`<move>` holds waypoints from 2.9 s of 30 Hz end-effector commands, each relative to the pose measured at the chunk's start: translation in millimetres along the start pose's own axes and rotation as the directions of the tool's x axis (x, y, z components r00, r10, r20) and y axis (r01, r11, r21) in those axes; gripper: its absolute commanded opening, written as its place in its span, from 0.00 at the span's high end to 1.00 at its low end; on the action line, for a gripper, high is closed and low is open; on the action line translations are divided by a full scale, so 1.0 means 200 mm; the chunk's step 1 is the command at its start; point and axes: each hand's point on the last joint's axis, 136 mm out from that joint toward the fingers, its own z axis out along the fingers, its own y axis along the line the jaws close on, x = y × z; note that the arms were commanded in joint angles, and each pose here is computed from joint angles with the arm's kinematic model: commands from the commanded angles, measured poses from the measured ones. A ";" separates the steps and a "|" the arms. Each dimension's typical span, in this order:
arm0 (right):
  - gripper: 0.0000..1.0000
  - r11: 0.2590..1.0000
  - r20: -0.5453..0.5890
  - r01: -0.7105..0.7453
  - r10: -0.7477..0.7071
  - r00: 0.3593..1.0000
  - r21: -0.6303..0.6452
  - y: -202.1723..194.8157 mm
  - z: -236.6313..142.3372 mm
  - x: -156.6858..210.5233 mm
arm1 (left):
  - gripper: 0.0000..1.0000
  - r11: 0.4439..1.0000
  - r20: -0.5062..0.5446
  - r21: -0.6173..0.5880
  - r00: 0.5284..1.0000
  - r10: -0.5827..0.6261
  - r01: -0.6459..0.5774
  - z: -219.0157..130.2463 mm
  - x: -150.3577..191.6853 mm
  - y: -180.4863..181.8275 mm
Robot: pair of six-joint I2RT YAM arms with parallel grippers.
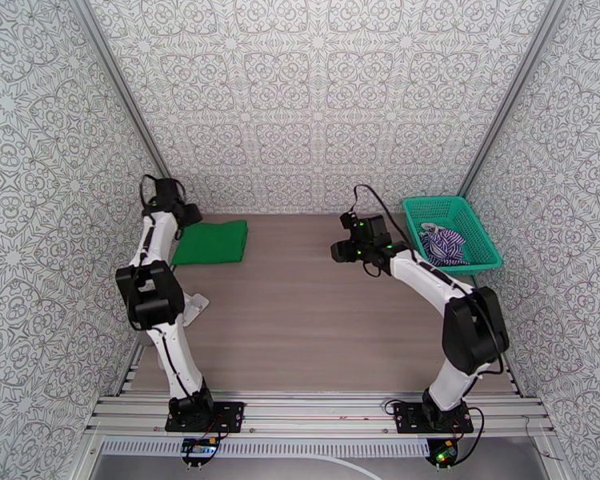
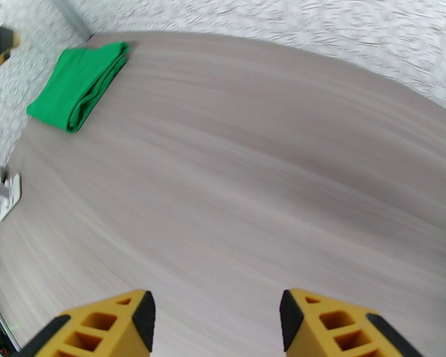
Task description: Fold and stack the mixed laundry pile
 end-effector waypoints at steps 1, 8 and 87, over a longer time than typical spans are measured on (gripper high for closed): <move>0.39 0.986 0.033 -0.047 0.042 0.999 0.161 -0.16 -0.25 -0.10 | 0.48 0.966 -0.010 0.251 0.998 0.063 -0.059 -0.01 0.21 -0.37; 0.29 0.839 0.097 -0.253 0.236 0.967 0.481 -0.84 -0.58 -0.11 | 0.50 0.707 0.090 0.680 0.979 0.184 -0.195 -0.39 0.57 -0.97; 0.62 0.991 -0.154 -0.129 0.134 0.979 0.044 0.30 -0.14 0.05 | 0.39 0.629 -0.069 0.748 0.918 0.389 -0.210 -0.90 1.63 -0.87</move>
